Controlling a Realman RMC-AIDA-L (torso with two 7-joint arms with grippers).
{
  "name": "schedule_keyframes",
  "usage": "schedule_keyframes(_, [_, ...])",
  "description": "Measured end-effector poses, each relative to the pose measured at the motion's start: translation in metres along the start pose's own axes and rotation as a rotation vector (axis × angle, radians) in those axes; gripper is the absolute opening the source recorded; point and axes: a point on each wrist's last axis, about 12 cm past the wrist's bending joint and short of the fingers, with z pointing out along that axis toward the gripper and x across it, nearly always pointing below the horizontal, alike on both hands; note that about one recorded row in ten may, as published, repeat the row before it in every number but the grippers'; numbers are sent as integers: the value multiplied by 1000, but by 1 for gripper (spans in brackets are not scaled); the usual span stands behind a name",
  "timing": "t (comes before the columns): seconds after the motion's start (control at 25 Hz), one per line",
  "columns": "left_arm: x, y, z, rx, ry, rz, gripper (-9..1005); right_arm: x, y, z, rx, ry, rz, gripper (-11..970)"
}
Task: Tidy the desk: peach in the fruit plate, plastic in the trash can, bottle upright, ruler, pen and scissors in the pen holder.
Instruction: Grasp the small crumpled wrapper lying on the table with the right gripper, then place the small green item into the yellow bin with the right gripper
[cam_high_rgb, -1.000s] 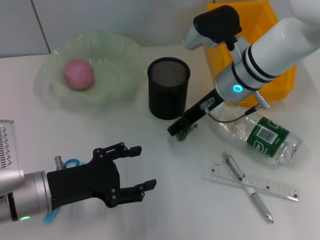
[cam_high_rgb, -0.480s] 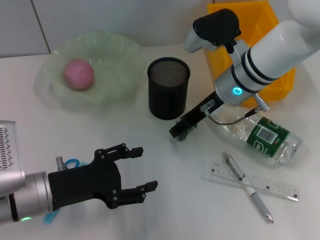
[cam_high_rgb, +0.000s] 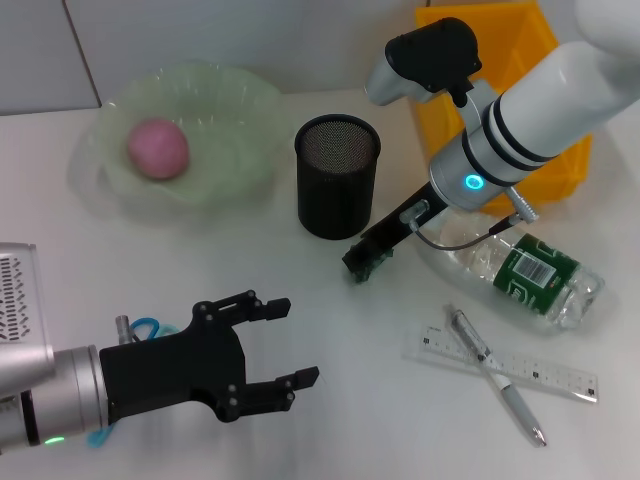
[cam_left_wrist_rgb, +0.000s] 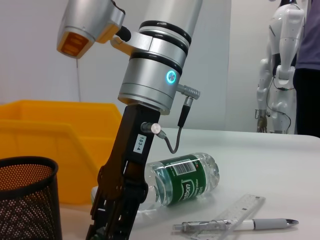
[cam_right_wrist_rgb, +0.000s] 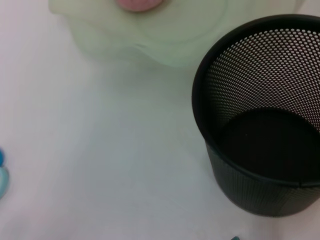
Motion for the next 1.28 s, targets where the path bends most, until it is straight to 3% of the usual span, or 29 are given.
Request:
schedule_keyframes(0.08, [0,0,0,0,0,0,796,0,0,0,1,-1,-1,523])
schedule_keyframes(0.48, [0,0,0,3,0,10,795,2,0,2,-2,9,0,524])
schedule_keyframes(0.8, [0,-1,1,5,2,8,795,1,1,1,-12,4,6,449])
schedule_keyframes(1.28, [0,-1,1,6,1,7,795,4,2,-19,-56,-6,9,444])
